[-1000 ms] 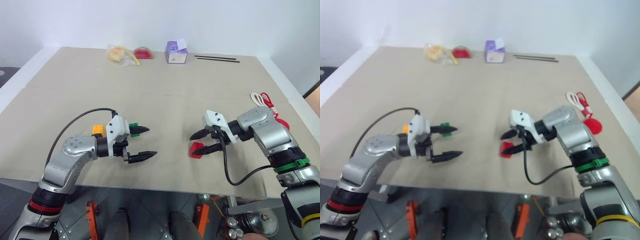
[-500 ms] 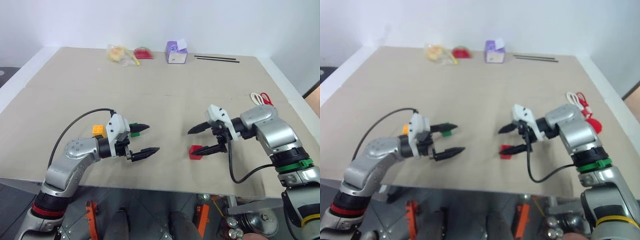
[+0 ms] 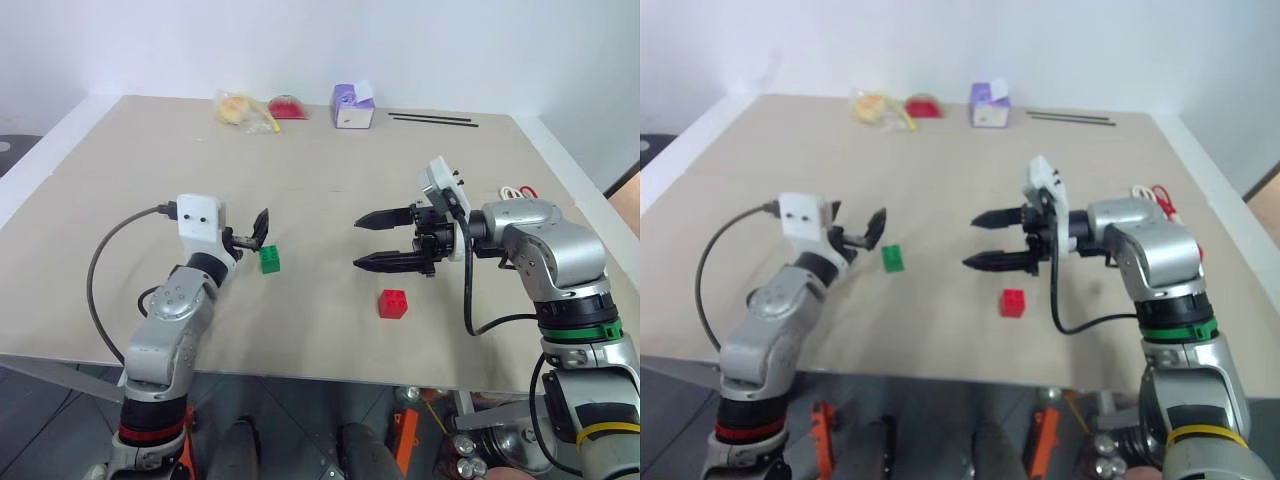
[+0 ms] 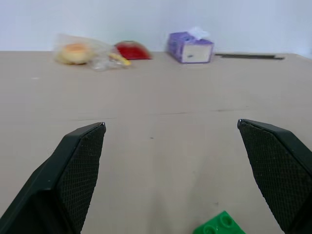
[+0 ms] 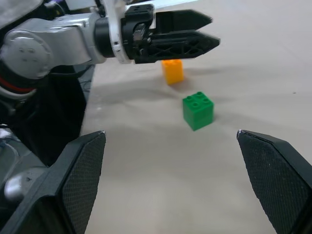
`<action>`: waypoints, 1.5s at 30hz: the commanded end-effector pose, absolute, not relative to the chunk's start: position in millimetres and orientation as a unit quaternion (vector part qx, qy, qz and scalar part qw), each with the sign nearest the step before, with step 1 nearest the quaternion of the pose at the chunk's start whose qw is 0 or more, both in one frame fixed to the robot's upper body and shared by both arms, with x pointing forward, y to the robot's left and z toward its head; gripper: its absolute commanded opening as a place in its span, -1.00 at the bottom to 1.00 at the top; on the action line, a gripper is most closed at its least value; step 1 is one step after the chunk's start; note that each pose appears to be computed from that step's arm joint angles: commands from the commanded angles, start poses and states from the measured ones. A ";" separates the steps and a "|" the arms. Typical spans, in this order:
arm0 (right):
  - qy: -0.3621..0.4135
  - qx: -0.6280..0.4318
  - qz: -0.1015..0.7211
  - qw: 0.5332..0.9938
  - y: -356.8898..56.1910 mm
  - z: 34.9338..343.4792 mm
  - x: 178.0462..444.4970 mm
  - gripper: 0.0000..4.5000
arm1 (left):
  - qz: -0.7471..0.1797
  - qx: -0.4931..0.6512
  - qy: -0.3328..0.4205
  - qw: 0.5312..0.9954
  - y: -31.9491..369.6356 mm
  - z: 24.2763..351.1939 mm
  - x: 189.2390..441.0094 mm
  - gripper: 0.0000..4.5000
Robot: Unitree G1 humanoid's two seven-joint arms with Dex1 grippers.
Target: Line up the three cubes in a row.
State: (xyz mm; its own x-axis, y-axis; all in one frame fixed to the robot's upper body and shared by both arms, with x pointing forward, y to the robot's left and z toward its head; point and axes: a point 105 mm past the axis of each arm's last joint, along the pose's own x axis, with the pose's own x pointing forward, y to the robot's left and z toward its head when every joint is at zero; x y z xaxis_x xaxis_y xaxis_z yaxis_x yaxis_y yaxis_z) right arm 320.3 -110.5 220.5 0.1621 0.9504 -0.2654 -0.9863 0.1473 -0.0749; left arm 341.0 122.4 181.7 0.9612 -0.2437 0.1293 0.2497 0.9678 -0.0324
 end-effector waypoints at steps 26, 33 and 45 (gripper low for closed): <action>0.076 -0.150 0.647 0.744 -112.5 218.3 319.0 0.98 | -0.148 -0.020 0.070 0.986 92.8 127.4 334.4 1.00; 0.078 -0.151 0.650 0.741 -112.7 217.9 316.6 1.00 | -0.151 -0.024 0.079 0.985 90.2 122.9 336.6 0.89; 0.083 -0.156 0.649 0.740 -114.5 215.6 315.1 1.00 | -0.147 -0.025 0.080 0.986 91.0 122.2 339.6 -0.07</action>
State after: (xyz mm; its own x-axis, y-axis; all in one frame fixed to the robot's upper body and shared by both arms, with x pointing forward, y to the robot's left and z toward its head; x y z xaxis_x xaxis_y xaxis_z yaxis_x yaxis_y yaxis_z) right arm 318.6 -115.5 207.6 0.1478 0.9351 -0.3219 -0.9885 0.1288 -0.0797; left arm 338.0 91.6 110.4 0.9365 -0.2920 -0.1942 0.2806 0.9561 -0.0845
